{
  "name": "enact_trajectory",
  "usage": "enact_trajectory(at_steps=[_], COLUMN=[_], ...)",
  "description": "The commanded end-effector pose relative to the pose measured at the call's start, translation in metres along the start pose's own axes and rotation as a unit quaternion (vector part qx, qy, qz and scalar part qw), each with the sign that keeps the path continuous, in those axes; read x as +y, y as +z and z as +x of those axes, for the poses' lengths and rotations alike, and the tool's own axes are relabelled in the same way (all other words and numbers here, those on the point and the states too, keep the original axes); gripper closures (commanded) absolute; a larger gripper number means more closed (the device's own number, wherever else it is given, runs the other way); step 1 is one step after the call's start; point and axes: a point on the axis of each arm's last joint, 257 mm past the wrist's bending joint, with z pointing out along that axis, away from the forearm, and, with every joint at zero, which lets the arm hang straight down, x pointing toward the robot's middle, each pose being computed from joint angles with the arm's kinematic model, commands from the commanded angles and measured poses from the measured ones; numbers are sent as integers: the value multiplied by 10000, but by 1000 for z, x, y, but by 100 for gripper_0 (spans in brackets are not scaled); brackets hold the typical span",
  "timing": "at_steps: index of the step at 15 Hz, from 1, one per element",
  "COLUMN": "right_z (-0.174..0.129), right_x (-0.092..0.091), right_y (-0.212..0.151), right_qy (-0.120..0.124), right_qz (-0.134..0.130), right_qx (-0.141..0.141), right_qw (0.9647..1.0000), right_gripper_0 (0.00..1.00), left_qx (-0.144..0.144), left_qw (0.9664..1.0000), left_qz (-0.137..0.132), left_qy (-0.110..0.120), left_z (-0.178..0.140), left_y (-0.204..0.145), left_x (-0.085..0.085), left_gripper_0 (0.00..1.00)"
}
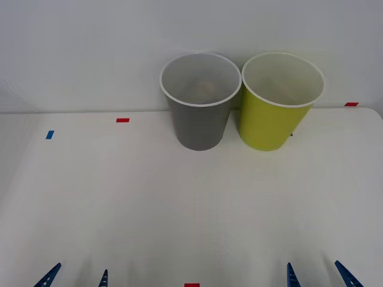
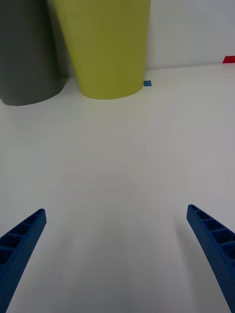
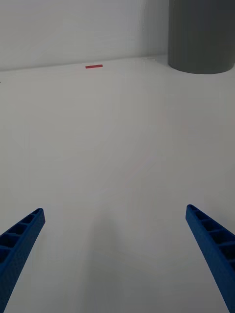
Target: Put cans in the gray bin and PET bottles in the light green bin.
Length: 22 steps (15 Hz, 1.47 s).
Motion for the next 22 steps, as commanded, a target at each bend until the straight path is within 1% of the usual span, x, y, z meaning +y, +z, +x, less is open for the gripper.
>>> enact_trajectory(at_steps=[1,22], right_z=[0,0], right_x=[0,0], right_y=[0,0], right_qy=[0,0], right_qz=[0,0], right_qx=[0,0], right_qw=[10000,10000], right_gripper_0=[0,0], left_qx=[0,0], left_qw=[10000,10000], left_qz=[0,0], left_qy=[0,0], left_z=[0,0], left_y=[0,0], left_x=[0,0], left_gripper_0=[0,0])
